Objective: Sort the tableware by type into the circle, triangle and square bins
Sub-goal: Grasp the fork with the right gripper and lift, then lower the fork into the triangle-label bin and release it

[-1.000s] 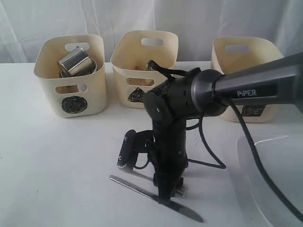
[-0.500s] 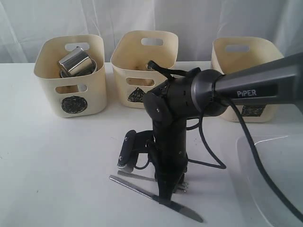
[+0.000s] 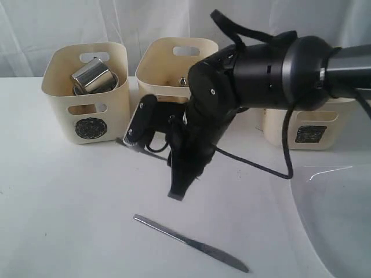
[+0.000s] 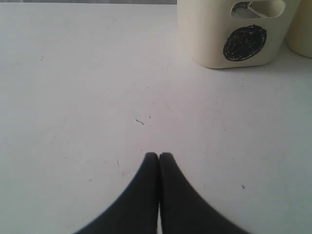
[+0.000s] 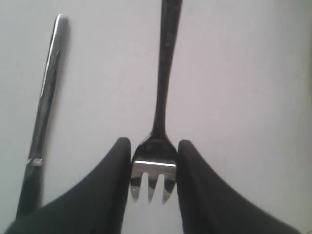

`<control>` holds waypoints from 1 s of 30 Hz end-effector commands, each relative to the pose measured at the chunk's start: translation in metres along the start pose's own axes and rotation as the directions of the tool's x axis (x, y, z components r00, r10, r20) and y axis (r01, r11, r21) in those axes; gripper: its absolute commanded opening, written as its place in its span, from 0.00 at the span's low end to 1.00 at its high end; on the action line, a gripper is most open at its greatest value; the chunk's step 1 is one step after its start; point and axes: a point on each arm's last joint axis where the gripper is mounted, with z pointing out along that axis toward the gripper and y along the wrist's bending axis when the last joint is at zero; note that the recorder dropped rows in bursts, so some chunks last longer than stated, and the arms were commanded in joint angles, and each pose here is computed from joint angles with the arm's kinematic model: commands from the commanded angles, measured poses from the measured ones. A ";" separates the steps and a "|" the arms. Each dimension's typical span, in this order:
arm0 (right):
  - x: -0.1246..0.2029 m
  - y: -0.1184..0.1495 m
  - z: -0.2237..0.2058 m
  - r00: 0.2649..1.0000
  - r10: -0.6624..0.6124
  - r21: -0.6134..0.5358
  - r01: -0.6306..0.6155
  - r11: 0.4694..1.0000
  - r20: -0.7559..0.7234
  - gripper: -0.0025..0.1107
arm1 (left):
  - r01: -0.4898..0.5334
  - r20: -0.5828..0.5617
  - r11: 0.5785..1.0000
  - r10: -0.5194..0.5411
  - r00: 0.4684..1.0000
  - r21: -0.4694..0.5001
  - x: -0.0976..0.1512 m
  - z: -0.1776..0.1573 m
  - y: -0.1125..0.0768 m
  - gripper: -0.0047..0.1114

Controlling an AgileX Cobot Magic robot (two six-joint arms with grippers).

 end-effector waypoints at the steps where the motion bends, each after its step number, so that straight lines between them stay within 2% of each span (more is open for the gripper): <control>1: -0.020 -0.017 -0.034 0.966 0.013 0.190 -0.065 0.980 0.260 0.02 | 0.001 0.002 1.000 -0.001 1.000 0.007 0.001 0.000 0.000 0.04; 5: -0.038 -0.035 -0.063 0.851 -0.055 0.348 -0.154 0.925 0.522 0.02 | 0.001 0.002 1.000 -0.001 1.000 0.007 0.001 0.000 0.000 0.04; 6: -0.042 -0.046 -0.071 0.773 -0.053 0.361 -0.232 0.903 0.632 0.02 | 0.001 0.002 1.000 -0.001 1.000 0.007 0.001 0.000 0.000 0.04; 9: -0.036 -0.075 -0.069 0.647 -0.050 0.365 -0.363 0.858 0.761 0.02 | 0.001 0.002 1.000 -0.001 1.000 0.007 0.001 0.000 0.000 0.04; 10: -0.027 -0.094 -0.064 0.578 -0.008 0.335 -0.462 0.821 0.816 0.02 | 0.001 0.002 1.000 -0.001 1.000 0.007 0.001 0.000 0.000 0.04; 11: -0.022 -0.103 -0.060 0.541 0.018 0.315 -0.515 0.797 0.841 0.02 | 0.001 0.002 1.000 -0.001 1.000 0.007 0.001 0.000 0.000 0.04; 12: -0.012 -0.118 -0.050 0.472 0.058 0.275 -0.606 0.747 0.880 0.02 | 0.001 0.002 1.000 -0.001 1.000 0.007 0.001 0.000 0.000 0.04; 14: 0.003 -0.136 -0.031 0.411 0.093 0.243 -0.691 0.681 0.907 0.02 | 0.001 0.002 1.000 -0.001 1.000 0.007 0.001 0.000 0.000 0.04; 15: 0.010 -0.143 -0.015 0.403 0.147 0.219 -0.727 0.650 0.903 0.02 | 0.001 0.002 1.000 -0.001 1.000 0.007 0.001 0.000 0.000 0.04; 16: 0.011 -0.146 -0.006 0.410 0.172 0.212 -0.735 0.644 0.896 0.02 | 0.001 0.002 1.000 -0.001 1.000 0.007 0.001 0.000 0.000 0.04; 19: 0.008 -0.154 0.025 0.455 0.233 0.207 -0.726 0.655 0.859 0.02 | 0.001 0.002 1.000 -0.001 1.000 0.007 0.001 0.000 0.000 0.04; 23: 0.002 -0.162 0.034 0.475 0.263 0.200 -0.721 0.664 0.840 0.04 | 0.001 0.002 1.000 -0.001 1.000 0.007 0.001 0.000 0.000 0.04; 30: -0.002 -0.165 0.031 0.477 0.267 0.197 -0.719 0.667 0.837 0.30 | 0.001 0.002 1.000 -0.001 1.000 0.007 0.001 0.000 0.000 0.04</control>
